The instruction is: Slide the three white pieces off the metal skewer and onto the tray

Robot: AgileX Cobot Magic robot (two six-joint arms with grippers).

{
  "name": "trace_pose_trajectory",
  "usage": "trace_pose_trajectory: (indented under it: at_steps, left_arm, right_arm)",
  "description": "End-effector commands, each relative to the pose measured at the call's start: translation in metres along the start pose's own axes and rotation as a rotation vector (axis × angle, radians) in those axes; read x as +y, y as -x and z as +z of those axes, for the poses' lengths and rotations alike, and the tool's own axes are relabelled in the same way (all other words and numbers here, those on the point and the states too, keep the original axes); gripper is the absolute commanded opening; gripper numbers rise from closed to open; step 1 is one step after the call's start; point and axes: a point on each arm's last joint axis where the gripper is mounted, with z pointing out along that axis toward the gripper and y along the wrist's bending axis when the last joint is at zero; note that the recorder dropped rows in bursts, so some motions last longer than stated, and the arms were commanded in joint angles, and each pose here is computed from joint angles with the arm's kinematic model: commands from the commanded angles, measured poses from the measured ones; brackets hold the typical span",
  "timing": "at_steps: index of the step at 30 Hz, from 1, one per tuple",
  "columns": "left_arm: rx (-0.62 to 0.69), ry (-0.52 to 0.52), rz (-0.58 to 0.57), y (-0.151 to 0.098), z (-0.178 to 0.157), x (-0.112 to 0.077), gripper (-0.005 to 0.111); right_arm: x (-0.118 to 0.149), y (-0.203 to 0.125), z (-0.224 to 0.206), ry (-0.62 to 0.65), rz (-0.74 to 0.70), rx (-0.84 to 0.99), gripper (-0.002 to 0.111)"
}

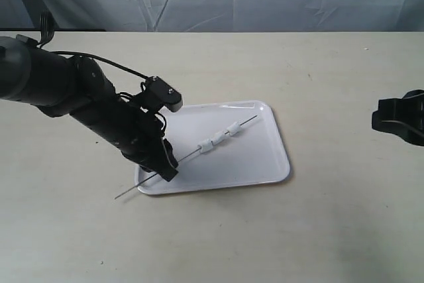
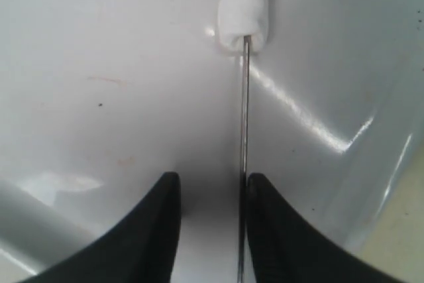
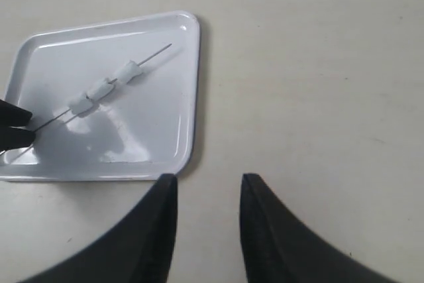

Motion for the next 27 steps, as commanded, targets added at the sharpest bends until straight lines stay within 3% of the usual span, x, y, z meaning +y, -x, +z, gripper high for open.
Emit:
trace_pose_trajectory:
  at_steps: [1, 10, 14, 21, 24, 25, 27]
  left_arm:
    - [0.048, -0.042, 0.009, -0.005, 0.008, -0.004, 0.028]
    - [0.107, -0.129, 0.008, -0.011, 0.009, -0.012, 0.000]
    - [0.123, -0.155, -0.014, -0.012, 0.008, -0.014, 0.000]
    - [0.022, -0.145, -0.219, -0.001, -0.015, -0.009, 0.000]
    - [-0.064, -0.225, -0.324, 0.008, -0.039, -0.012, 0.000]
    - [-0.108, -0.299, -0.361, 0.013, -0.055, -0.015, 0.000]
    - [-0.131, -0.374, -0.368, 0.015, -0.072, -0.022, 0.000]
  right_arm:
    - [0.000, 0.003, 0.000, -0.005, -0.011, -0.026, 0.031]
    - [0.000, 0.004, 0.000, -0.010, -0.020, -0.034, 0.031]
    - [-0.002, 0.007, 0.000, -0.027, -0.034, -0.060, 0.031]
    - [-0.002, 0.014, 0.000, -0.019, 0.029, -0.137, 0.031]
    - [0.001, 0.016, 0.002, 0.025, 0.068, -0.150, 0.031]
    - [0.005, 0.017, 0.006, 0.077, 0.101, -0.136, 0.031]
    - [0.009, 0.018, 0.011, 0.141, 0.130, -0.124, 0.031]
